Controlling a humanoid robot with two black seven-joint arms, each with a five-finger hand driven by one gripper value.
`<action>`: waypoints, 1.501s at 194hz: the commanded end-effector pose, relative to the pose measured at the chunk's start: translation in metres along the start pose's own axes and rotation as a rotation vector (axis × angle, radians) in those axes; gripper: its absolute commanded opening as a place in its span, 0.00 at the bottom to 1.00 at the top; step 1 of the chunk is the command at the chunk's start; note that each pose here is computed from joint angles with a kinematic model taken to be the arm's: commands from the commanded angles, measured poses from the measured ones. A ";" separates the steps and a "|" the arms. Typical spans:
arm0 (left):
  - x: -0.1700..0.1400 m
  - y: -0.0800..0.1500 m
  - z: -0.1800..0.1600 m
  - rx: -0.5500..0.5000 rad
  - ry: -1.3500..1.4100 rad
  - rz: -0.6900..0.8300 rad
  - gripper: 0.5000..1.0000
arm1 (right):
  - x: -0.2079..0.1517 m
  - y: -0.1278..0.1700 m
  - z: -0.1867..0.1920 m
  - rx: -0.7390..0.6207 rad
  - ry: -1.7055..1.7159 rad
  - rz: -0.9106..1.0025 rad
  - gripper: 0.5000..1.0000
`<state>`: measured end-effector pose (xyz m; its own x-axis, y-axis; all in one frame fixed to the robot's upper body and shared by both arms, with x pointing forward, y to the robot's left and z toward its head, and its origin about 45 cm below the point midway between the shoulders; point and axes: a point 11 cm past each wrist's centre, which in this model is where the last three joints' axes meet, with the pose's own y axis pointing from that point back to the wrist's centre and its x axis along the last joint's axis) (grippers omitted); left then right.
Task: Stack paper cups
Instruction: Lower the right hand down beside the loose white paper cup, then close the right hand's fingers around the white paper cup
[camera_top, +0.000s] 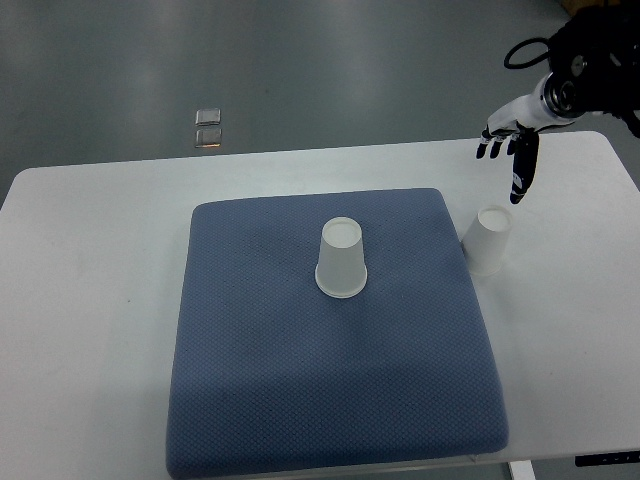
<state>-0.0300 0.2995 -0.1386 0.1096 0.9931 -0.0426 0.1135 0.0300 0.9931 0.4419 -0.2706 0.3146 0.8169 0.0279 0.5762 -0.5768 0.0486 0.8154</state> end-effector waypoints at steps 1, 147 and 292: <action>0.001 0.000 0.000 0.000 0.000 0.003 1.00 | -0.015 -0.019 0.006 -0.003 -0.025 -0.022 0.82; 0.000 -0.001 -0.007 0.014 0.004 0.003 1.00 | -0.043 -0.066 0.008 0.022 -0.101 -0.024 0.81; 0.001 -0.001 -0.007 0.014 0.004 0.004 1.00 | -0.059 -0.084 0.017 -0.001 -0.108 -0.021 0.61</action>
<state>-0.0367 0.3013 -0.1384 0.1064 0.9936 -0.0378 0.1266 0.0241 0.9917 0.4405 -0.2931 0.2121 0.8268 -0.0825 0.5564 -0.5546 0.0463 0.8309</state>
